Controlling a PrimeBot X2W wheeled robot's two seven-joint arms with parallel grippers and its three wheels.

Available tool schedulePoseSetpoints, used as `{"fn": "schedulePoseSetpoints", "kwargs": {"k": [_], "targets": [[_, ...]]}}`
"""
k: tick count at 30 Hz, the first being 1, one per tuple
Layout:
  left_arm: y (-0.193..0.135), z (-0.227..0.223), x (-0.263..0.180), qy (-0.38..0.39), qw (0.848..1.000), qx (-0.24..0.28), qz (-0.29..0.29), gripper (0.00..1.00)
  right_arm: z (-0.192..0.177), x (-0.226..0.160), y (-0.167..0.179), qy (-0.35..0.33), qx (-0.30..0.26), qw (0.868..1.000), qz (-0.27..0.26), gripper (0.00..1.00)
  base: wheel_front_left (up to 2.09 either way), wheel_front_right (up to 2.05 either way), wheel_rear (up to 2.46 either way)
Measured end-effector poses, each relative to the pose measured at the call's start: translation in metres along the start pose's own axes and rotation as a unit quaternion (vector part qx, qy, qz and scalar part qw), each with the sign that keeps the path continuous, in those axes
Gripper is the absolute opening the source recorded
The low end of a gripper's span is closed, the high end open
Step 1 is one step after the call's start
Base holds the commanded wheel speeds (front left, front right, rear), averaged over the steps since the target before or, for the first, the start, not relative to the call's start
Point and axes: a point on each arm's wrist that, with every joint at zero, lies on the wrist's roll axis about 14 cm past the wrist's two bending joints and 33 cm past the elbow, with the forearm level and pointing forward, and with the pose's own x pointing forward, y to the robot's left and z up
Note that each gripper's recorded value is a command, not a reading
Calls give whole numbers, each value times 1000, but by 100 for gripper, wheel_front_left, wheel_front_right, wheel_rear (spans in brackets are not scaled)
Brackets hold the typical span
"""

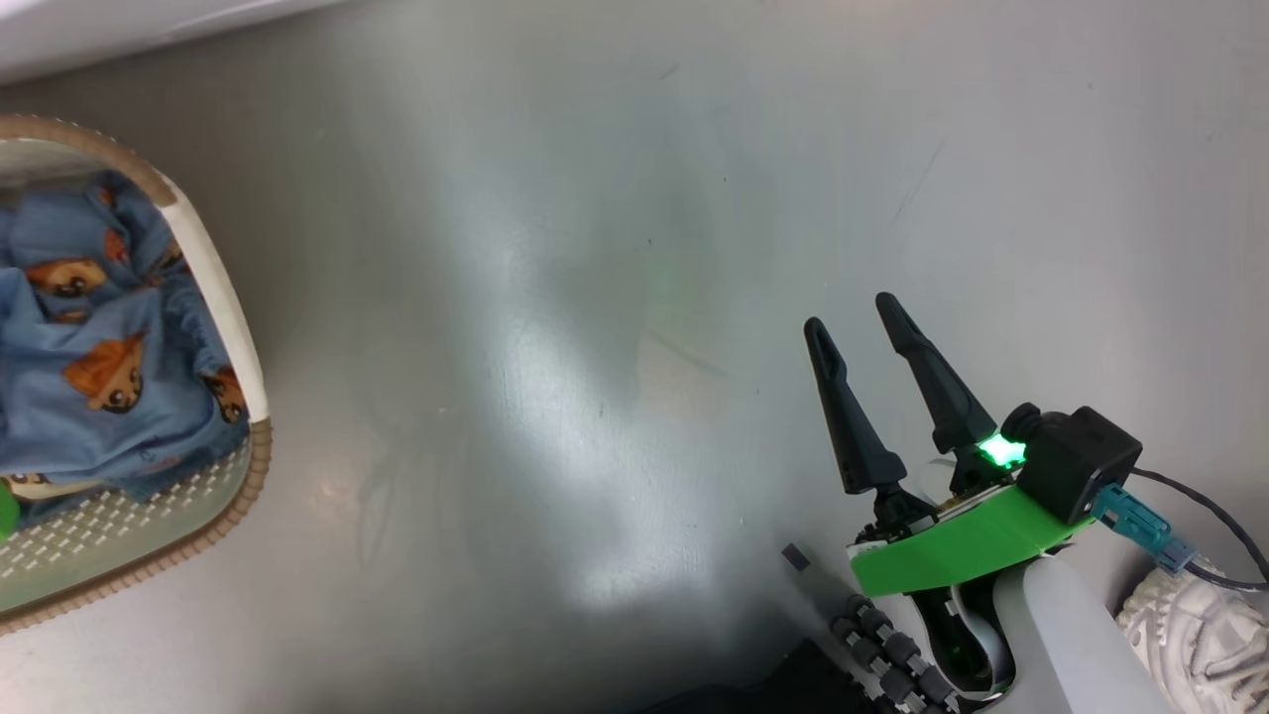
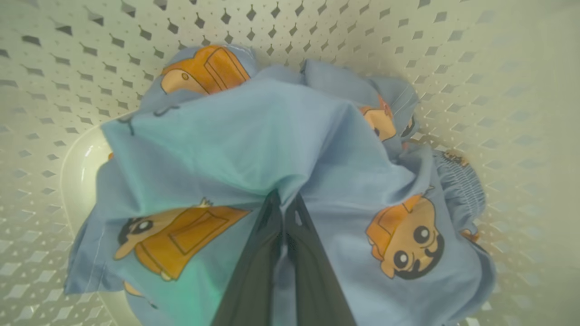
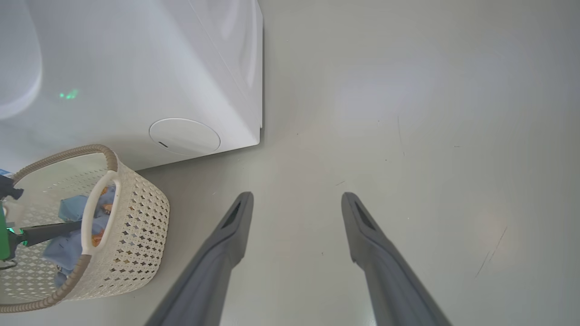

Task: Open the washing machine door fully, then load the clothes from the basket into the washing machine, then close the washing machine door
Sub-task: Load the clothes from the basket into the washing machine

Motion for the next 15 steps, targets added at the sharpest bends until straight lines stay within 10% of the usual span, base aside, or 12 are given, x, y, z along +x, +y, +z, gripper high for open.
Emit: {"fn": "schedulePoseSetpoints", "kwargs": {"k": [15], "targets": [[-32,66,-42,-121,992,-39,-18,0,40,-5,13,-50,-17,998,17,100,0,0,0]]}}
